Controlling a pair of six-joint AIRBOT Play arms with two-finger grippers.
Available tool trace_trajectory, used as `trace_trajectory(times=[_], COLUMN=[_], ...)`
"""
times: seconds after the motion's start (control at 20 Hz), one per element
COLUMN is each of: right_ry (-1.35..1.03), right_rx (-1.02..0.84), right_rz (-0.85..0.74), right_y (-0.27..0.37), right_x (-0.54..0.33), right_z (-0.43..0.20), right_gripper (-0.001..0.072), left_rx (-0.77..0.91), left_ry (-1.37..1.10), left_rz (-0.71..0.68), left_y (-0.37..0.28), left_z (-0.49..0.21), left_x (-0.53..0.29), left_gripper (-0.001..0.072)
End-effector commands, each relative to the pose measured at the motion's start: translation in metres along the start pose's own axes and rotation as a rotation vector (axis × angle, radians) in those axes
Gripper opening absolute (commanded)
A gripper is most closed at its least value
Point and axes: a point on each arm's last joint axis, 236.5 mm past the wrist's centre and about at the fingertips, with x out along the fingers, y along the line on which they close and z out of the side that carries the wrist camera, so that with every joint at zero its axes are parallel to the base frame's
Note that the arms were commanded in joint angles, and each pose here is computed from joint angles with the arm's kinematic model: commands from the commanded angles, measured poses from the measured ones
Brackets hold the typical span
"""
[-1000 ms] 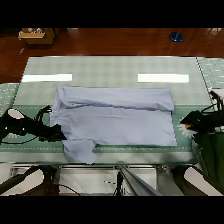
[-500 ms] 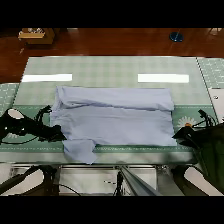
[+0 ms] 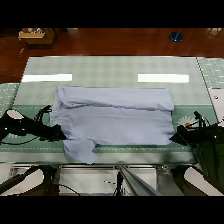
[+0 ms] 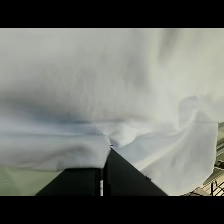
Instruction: Fold the shirts.
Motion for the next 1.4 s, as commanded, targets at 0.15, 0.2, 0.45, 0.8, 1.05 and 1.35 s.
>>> trace_trajectory(times=[0.15,0.2,0.45,0.8,1.05,1.35], right_ry=[-0.004,-0.023,-0.382,-0.705,-0.634,-0.628], right_rx=[-0.059,-0.097,-0.248,-0.307,-0.291,-0.258], right_rz=[0.043,0.046,0.21,0.226,0.209,0.153], right_y=[0.017,0.024,0.11,0.15,0.154,0.165], right_x=[-0.008,-0.017,-0.104,-0.189,-0.143,-0.097], right_z=[0.0,0.003,0.051,0.103,0.137,0.202], right_gripper=[0.0016,0.0016,0.0016,0.0015,0.0015,0.0015], left_rx=[0.023,0.036,0.219,0.262,0.258,0.21], left_ry=[-0.008,-0.013,-0.292,-0.652,-0.57,-0.479], left_rz=[-0.025,-0.03,-0.102,-0.055,-0.098,-0.106], left_y=[-0.008,-0.012,-0.085,-0.125,-0.13,-0.107], left_z=[0.001,0.002,0.053,0.124,0.166,0.223], left_x=[-0.003,-0.008,-0.097,-0.194,-0.17,-0.14], left_gripper=[0.0025,0.0025,0.0024,0.0025,0.0025,0.0025])
